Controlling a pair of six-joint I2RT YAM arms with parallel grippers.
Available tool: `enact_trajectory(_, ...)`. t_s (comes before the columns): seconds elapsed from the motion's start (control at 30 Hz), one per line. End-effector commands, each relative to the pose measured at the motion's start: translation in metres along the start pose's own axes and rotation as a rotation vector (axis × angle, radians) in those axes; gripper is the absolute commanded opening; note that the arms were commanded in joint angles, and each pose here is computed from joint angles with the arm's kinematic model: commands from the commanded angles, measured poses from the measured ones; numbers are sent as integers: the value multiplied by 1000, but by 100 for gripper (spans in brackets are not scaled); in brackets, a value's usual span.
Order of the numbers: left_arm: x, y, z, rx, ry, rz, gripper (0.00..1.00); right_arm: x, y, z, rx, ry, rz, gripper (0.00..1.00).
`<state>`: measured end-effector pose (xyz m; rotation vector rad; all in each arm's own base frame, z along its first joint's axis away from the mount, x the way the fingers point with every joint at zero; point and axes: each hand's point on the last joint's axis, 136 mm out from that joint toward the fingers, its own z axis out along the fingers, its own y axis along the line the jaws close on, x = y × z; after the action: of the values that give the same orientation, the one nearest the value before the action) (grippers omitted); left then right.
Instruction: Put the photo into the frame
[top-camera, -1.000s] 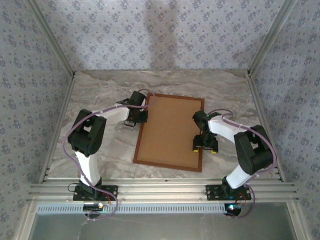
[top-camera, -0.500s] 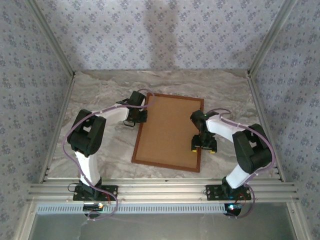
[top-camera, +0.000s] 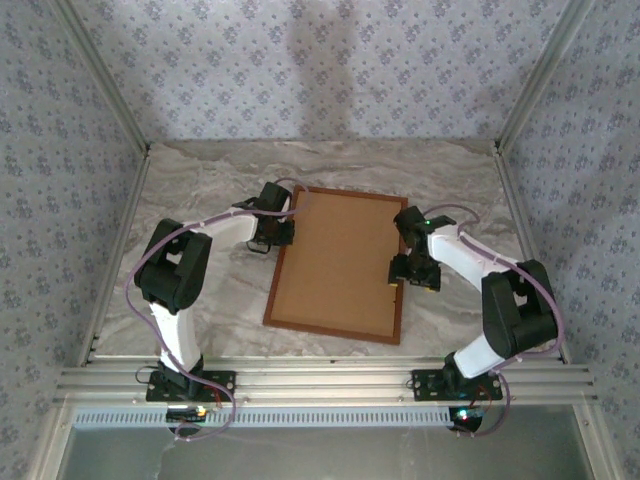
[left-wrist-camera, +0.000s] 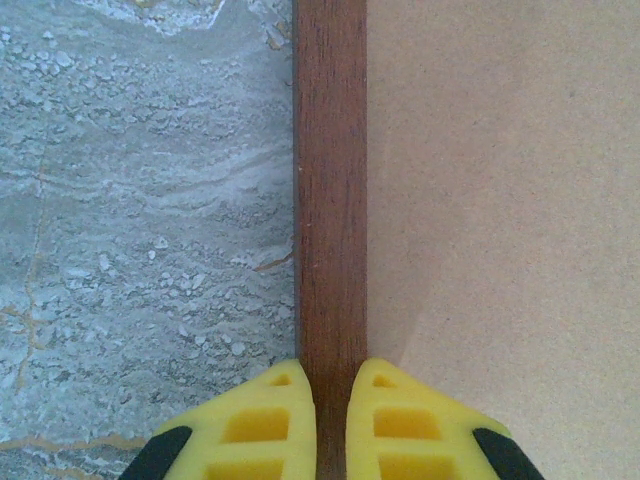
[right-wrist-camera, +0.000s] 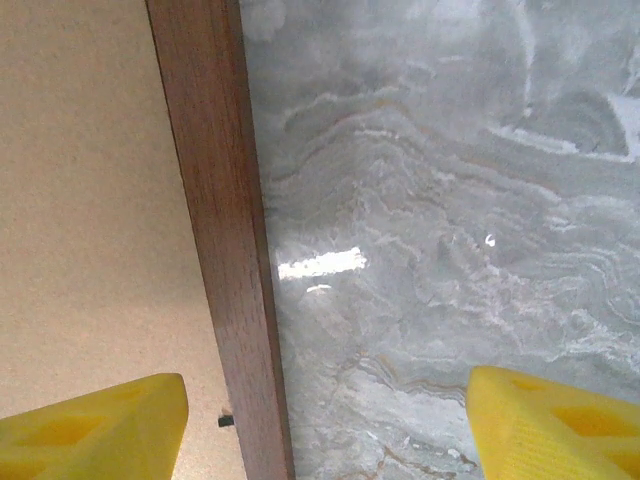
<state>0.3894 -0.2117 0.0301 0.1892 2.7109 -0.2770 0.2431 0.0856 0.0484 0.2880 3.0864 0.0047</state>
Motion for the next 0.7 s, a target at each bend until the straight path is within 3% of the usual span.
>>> enact_trajectory(0.0, 60, 30, 11, -109, 201, 5, 5, -8, 3, -5, -36, -29, 6, 75)
enact_trajectory(0.23, 61, 32, 10, -113, 203, 5, 5, -8, 9, 3, -78, -23, 9, 73)
enact_trajectory(0.67, 62, 33, 11, -114, 203, 3, 5, 40, -5, 9, -20, 59, 26, 72)
